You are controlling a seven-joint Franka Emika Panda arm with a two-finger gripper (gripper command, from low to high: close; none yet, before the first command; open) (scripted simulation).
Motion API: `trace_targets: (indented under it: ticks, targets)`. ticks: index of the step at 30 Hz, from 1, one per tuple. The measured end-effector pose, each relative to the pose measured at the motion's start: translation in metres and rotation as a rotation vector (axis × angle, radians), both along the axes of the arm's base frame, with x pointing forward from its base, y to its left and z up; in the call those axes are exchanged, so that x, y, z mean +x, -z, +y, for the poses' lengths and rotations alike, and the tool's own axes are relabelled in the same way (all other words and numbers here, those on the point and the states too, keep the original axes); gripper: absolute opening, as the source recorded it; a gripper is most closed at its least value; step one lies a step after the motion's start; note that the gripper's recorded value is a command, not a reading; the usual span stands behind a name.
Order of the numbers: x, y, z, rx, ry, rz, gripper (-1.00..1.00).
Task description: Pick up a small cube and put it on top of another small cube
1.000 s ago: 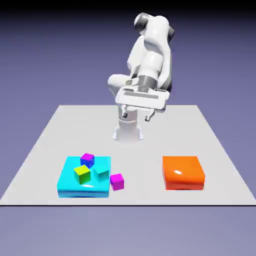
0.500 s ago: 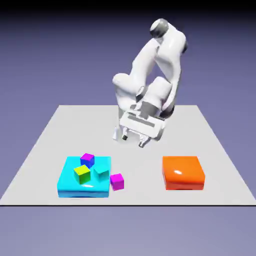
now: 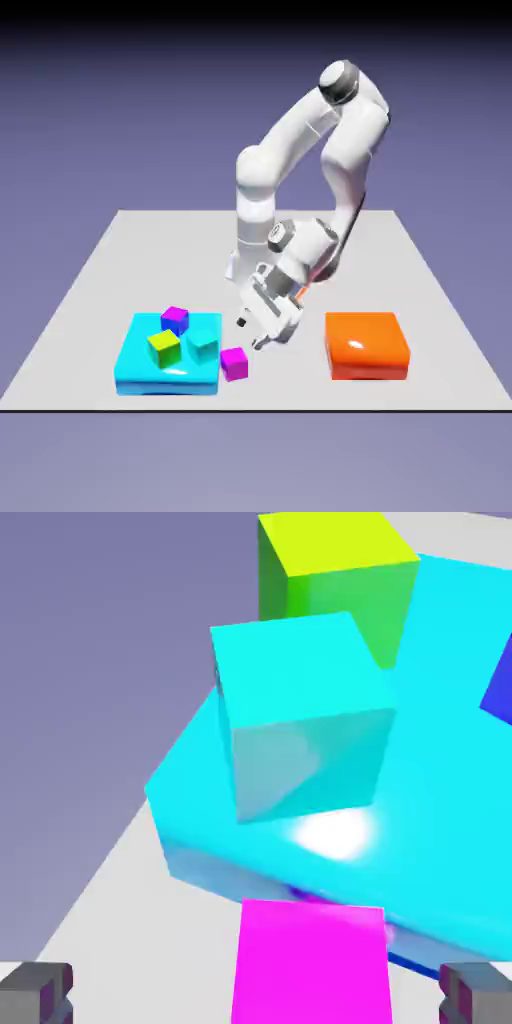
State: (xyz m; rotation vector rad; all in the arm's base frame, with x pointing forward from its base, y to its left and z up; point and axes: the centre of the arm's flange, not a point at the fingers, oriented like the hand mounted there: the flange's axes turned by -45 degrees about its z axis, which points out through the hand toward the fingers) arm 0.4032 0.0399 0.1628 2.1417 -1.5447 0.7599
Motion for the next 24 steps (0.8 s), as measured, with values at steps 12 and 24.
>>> trace_targets:
  ticks: [12,24]
  targets:
    - [0.010,0.051,-0.026,-0.003,-0.002,-0.002,-1.00]
    - [0.015,-0.048,-0.020,-0.005,-0.044,-0.010,-1.00]
